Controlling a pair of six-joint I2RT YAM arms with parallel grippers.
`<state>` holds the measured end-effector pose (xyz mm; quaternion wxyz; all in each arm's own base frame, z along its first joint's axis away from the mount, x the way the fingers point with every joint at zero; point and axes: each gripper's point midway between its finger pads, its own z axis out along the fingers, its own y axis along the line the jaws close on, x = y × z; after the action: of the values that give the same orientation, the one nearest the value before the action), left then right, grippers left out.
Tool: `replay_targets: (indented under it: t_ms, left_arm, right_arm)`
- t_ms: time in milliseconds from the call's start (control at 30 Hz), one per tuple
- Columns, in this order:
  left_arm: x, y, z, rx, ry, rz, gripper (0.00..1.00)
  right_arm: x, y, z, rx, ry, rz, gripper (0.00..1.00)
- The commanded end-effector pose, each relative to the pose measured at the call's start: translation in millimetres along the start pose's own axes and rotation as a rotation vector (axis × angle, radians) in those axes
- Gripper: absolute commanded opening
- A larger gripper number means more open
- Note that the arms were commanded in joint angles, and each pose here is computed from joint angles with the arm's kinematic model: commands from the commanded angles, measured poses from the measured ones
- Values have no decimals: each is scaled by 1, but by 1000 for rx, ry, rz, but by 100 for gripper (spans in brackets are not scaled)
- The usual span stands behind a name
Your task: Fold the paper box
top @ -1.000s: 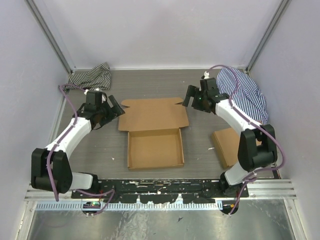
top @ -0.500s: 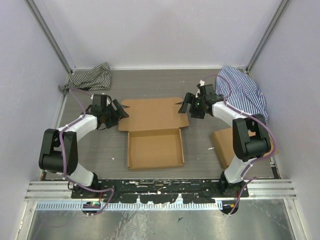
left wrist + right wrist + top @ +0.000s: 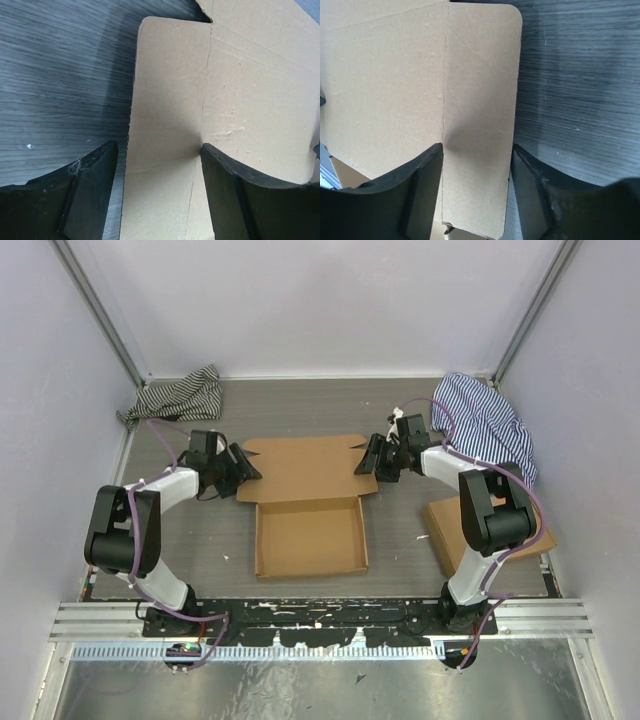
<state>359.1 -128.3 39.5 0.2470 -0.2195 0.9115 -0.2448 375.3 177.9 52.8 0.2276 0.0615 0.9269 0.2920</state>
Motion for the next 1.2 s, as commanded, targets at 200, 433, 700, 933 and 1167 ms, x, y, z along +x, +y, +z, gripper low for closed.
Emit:
replay_targets:
  t_ms: [200,433,700,933,1167]
  left_arm:
    - [-22,-35,-13,109,-45,38,56]
    - [-18,-44,-24,59,-50,133,52]
    - [-5,-57,-29,28,-64,247,51]
    - [8,-72,-31,15,-63,328,51]
    - [12,-84,-31,1,-57,380,51]
  right_arm:
    - [-23,28,-19,5,-82,-102,37]
    - [-28,44,-31,103,-134,-202,34]
    - [-27,60,-36,203,-169,-307,33]
    - [-10,82,-20,205,-138,-371,34]
    - [12,92,3,248,-77,-430,35]
